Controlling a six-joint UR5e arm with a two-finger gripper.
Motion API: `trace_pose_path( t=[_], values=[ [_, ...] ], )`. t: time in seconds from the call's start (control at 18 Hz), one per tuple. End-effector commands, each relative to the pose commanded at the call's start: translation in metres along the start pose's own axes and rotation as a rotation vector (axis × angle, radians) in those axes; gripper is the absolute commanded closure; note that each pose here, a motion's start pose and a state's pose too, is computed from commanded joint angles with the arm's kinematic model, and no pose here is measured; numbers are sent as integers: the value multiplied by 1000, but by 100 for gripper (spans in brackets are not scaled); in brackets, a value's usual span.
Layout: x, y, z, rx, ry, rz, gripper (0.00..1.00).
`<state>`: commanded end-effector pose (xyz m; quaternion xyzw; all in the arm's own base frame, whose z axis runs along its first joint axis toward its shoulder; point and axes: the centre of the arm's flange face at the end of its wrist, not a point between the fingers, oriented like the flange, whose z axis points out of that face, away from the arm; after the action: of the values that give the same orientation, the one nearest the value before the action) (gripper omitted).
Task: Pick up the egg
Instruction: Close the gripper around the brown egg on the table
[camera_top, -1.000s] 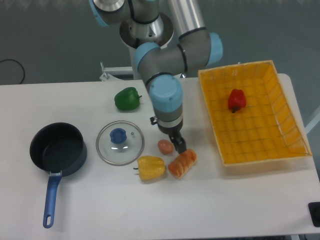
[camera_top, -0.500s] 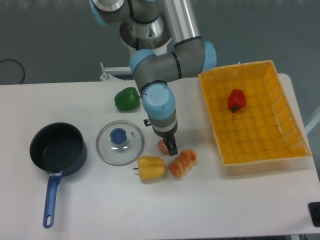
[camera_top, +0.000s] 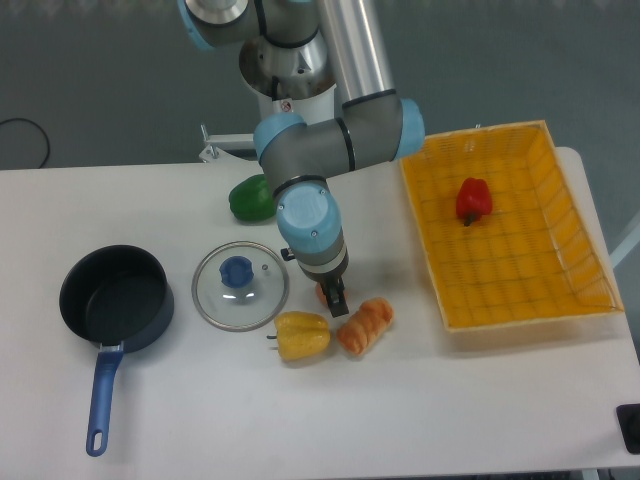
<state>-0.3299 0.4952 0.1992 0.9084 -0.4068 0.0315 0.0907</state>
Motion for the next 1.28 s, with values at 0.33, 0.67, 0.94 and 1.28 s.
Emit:
trace_pose_path(
  t=[0.33,0.67,0.94,1.28],
  values=[
    [-1,0,5,-31,7,6,4],
    [-3,0,14,-38,20,3,8],
    [-6,-7,18,-40,5,-22,14],
    [-6,-10,19,-41,6,-33,26]
  ],
)
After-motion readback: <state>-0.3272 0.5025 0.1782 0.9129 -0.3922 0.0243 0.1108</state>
